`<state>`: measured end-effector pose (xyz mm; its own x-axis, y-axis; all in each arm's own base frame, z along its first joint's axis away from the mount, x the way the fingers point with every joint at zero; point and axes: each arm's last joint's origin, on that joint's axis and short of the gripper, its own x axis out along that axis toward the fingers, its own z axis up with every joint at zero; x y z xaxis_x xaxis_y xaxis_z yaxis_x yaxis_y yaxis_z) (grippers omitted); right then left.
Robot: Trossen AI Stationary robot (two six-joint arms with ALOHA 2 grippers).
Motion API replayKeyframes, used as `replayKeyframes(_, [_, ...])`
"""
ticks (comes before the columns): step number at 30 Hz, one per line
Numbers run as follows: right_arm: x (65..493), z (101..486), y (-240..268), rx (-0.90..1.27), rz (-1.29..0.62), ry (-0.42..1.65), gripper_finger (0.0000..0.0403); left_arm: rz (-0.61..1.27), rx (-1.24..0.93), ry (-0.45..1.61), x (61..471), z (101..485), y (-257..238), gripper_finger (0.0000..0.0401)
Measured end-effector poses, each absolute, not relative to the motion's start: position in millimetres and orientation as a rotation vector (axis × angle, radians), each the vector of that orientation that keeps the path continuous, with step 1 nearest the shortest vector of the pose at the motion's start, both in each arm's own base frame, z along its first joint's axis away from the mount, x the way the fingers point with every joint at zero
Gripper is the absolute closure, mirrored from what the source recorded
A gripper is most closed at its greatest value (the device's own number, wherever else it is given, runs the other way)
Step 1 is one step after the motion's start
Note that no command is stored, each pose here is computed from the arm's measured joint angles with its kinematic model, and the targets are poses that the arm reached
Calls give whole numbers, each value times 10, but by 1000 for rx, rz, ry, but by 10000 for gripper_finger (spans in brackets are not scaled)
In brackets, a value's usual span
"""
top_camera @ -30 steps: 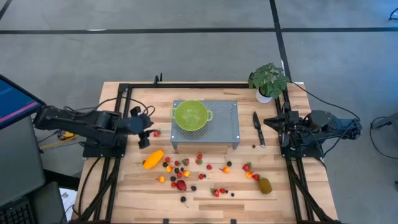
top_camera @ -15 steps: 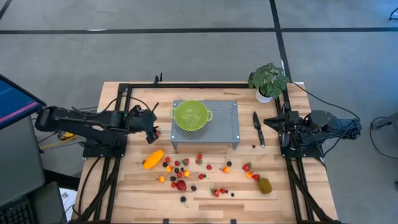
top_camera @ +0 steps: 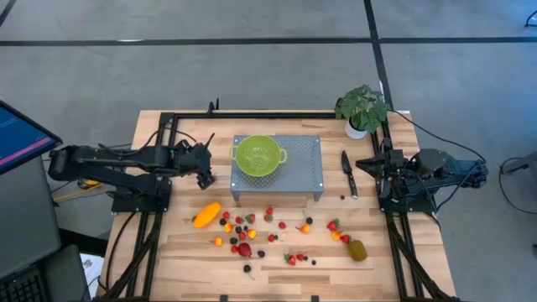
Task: Pick & Place Fruit
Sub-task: Put the strawberry into the green strainer bowl on the shelf
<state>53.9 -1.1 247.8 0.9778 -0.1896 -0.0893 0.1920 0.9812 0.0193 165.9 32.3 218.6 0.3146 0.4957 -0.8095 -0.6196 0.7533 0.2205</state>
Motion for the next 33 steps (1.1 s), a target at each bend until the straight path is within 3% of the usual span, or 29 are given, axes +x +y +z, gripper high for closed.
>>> replayKeyframes(13, [539, 2478, -11, 28, -192, 87, 370, 800, -232, 1005, 1588, 1884, 405, 141])
replayKeyframes(18, [539, 2478, -11, 28, -192, 87, 370, 717, -297, 983, 1596, 1734, 380, 141])
replayKeyframes(33, [539, 2478, -11, 28, -192, 87, 370, 698, -337, 973, 1594, 1688, 370, 141])
